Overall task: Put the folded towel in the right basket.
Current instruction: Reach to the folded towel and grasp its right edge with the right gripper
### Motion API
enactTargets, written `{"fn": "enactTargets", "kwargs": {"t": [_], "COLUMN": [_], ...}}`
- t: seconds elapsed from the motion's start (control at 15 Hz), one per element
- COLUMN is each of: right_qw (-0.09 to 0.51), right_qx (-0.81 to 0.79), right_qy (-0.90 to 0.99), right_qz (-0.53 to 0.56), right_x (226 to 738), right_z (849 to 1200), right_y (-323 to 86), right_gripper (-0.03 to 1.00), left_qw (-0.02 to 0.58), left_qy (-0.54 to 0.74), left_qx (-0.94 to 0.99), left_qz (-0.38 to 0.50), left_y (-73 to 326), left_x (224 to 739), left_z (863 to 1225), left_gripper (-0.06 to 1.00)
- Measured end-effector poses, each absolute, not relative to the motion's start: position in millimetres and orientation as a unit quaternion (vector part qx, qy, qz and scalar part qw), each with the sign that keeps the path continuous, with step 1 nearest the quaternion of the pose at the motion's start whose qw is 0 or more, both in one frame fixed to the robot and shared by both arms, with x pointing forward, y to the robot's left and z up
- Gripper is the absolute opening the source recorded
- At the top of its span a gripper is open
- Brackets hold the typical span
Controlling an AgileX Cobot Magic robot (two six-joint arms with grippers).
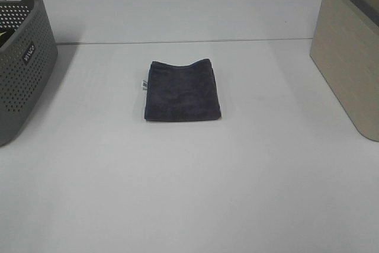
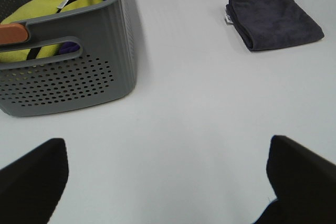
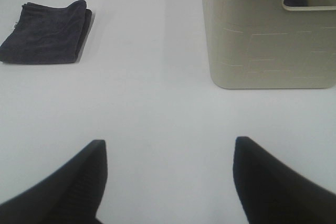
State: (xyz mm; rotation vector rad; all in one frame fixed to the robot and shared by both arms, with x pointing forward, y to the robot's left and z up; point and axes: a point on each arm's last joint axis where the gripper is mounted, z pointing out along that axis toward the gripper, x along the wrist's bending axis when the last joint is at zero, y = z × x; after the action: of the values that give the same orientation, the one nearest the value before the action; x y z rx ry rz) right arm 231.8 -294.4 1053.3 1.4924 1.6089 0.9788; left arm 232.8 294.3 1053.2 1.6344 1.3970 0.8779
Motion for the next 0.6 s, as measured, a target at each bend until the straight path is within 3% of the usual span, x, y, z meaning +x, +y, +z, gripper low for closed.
{"fn": "enactTargets", "kwargs": {"t": [0.6], "right_qw": [0.361], "right_qx": [0.579], "right_qy": [0.624], "right_qz": [0.38], "right_x": [231.8], "right_z": [1053.3], "right_y": [-294.4], "right_gripper": [0.65], "left_qw": [0.398], "left_qy": [0.552], "left_qx": [0.646], "left_qz": [0.347], "left_y": [294.3], "left_x": [232.8], "left_z": [1053.2], "left_gripper": [0.98]}}
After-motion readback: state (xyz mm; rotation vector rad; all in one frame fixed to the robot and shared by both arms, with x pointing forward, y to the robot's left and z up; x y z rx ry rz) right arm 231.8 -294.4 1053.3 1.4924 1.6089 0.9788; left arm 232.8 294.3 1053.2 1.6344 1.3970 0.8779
